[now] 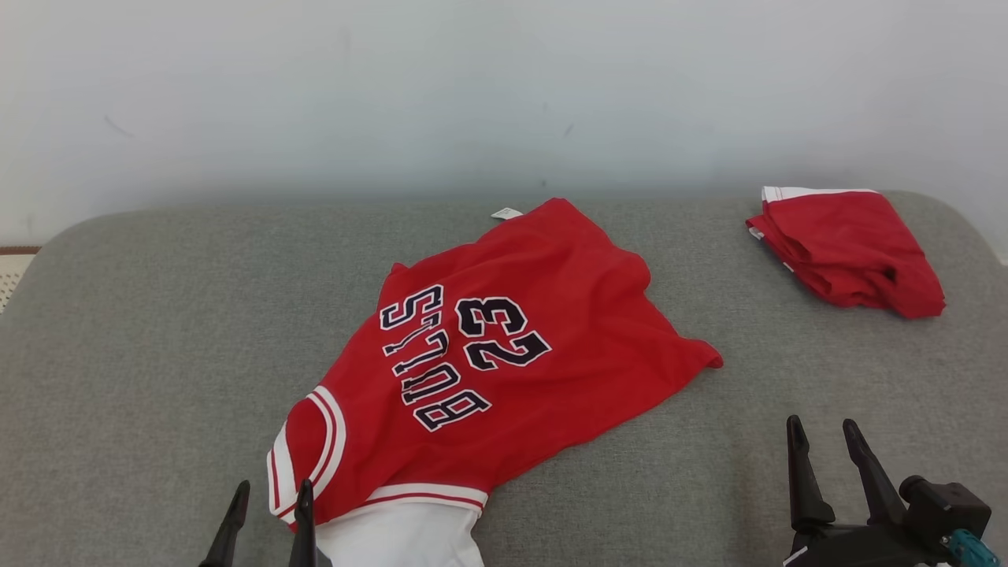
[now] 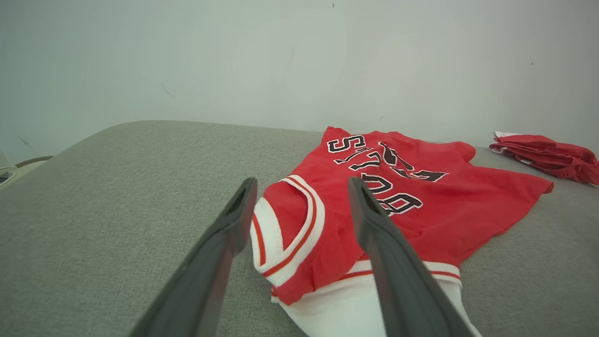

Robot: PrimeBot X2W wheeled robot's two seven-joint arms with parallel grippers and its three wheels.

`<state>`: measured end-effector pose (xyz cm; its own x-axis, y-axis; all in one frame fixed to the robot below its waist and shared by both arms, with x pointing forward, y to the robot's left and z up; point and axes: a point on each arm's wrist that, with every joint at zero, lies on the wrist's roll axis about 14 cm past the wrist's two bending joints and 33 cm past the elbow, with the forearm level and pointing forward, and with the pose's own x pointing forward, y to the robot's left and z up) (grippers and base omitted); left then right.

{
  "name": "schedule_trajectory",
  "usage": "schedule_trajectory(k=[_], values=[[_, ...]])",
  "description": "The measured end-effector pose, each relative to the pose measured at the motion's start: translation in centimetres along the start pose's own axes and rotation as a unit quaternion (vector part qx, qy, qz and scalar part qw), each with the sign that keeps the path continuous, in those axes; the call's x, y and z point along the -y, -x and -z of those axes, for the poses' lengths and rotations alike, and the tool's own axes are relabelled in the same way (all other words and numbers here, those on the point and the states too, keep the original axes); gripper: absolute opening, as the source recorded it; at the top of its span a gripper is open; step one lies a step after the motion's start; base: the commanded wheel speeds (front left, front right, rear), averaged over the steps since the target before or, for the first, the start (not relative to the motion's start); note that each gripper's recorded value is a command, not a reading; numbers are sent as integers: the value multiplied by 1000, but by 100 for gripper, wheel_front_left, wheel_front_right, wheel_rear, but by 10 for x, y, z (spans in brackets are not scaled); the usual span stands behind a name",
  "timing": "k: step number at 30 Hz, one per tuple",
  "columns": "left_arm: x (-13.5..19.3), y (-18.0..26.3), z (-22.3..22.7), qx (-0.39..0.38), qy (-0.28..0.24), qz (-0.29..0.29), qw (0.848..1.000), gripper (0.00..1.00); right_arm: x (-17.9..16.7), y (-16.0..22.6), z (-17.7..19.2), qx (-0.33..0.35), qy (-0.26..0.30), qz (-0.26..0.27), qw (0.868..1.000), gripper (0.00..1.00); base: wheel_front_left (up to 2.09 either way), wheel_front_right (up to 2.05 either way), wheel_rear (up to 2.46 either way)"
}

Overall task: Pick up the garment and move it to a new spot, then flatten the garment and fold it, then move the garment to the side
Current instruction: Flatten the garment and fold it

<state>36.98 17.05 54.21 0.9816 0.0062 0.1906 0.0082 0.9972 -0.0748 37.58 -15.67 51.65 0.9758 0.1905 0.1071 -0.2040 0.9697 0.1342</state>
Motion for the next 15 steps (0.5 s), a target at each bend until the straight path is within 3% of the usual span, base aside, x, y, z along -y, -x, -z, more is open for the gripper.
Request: schedule_trajectory(k=[7,15], values=[[7,6,16,-27,10,14,999,100,1,-9,9,-17,13,-12,1000,100,0,0,0],[29,32,65,-110,41,42,992,100,5,-46,11,-30,47,-36,998,100,0,0,0]])
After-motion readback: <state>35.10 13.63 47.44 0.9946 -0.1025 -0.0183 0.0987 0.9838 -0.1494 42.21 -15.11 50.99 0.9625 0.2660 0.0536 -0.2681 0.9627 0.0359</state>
